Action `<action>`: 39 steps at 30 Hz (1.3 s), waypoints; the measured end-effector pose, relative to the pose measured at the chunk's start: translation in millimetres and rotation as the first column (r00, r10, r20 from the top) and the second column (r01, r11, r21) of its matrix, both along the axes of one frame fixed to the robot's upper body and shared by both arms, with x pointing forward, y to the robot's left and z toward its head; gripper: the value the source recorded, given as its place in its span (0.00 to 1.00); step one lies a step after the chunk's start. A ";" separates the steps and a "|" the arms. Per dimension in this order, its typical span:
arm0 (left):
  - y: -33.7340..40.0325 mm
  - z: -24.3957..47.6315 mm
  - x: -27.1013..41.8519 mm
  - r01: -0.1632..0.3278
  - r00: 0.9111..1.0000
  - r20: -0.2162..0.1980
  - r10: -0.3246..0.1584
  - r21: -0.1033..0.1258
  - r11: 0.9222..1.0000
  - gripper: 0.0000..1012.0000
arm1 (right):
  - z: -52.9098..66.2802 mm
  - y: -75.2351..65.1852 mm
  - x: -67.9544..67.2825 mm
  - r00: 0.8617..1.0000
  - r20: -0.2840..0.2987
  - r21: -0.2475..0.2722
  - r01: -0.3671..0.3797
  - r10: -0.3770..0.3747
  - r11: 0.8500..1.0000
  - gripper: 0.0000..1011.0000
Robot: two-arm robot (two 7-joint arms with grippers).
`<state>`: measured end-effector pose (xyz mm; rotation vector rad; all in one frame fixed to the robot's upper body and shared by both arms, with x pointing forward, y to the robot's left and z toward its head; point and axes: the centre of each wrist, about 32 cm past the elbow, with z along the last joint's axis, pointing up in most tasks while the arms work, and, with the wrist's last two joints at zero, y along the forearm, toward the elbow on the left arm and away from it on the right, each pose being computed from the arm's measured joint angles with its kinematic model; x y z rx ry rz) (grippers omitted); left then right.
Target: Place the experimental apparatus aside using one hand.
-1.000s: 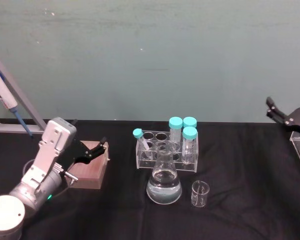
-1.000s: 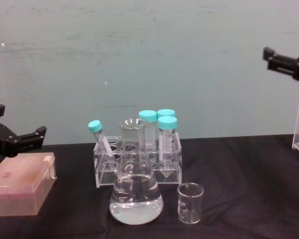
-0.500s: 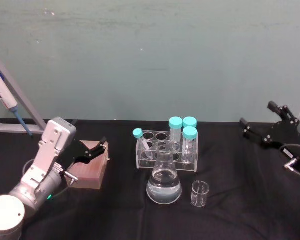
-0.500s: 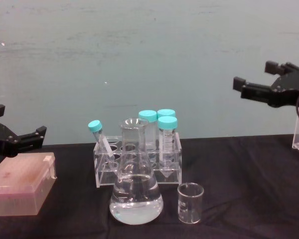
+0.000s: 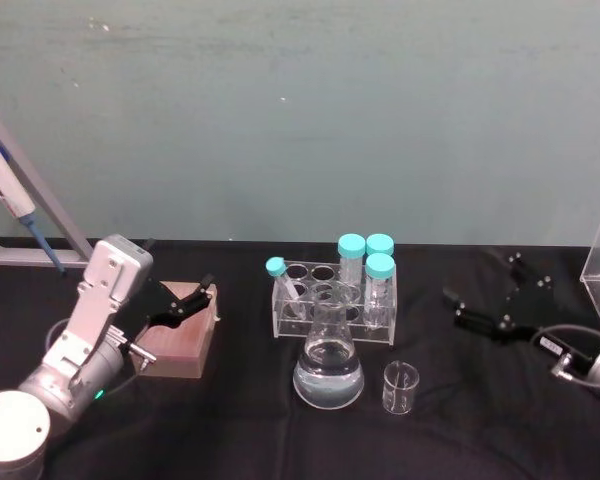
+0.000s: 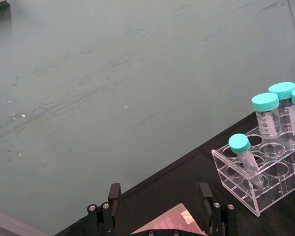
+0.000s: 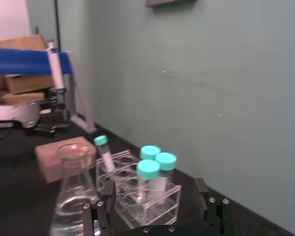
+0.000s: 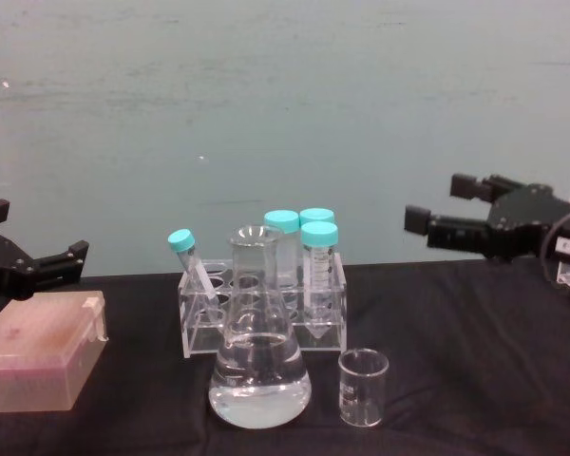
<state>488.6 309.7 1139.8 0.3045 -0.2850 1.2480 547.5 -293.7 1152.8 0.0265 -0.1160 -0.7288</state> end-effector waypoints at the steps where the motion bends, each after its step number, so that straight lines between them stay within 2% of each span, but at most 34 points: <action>1: 0.0 0.0 0.0 0.000 1.000 0.000 0.000 0.000 1.000 0.99 | -1.5 0.4 0.5 1.000 -0.007 -0.003 -0.018 0.018 1.000 0.99; 10: 0.0 0.0 0.0 0.000 1.000 0.000 0.000 0.000 1.000 0.99 | -12.3 4.0 5.3 0.991 -0.045 -0.044 -0.126 0.124 0.991 0.99; 21: 0.0 0.0 0.0 0.000 1.000 0.000 0.000 0.000 1.000 0.99 | -22.1 8.2 12.7 0.977 -0.075 -0.098 -0.207 0.200 0.973 0.99; 39: 0.0 0.0 0.0 0.000 1.000 0.000 0.000 0.000 1.000 0.99 | -30.9 17.7 22.4 0.965 -0.110 -0.134 -0.252 0.239 0.958 0.99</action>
